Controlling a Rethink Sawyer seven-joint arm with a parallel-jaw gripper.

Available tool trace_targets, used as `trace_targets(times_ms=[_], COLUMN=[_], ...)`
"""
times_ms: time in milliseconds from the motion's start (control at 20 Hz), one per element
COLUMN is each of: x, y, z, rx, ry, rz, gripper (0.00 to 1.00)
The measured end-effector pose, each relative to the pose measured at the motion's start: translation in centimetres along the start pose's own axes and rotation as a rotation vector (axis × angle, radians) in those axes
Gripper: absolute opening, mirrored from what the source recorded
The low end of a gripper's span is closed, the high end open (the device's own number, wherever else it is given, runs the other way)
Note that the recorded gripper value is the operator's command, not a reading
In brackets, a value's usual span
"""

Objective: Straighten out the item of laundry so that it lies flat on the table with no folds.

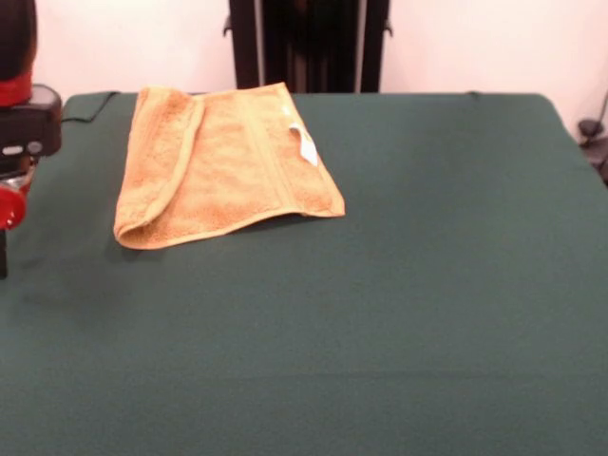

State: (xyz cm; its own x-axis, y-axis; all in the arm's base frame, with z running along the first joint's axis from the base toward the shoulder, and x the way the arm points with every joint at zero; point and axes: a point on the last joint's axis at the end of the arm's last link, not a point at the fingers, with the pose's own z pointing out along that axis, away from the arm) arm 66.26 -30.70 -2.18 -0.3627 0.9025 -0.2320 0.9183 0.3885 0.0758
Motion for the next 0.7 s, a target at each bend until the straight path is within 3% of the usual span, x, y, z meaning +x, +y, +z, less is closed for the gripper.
trace_targets(times_ms=[700], x=[-3.2], y=[-1.1], z=[-3.0], rx=[0.009], ry=[-0.071], rz=[-0.134], gripper=[1.00])
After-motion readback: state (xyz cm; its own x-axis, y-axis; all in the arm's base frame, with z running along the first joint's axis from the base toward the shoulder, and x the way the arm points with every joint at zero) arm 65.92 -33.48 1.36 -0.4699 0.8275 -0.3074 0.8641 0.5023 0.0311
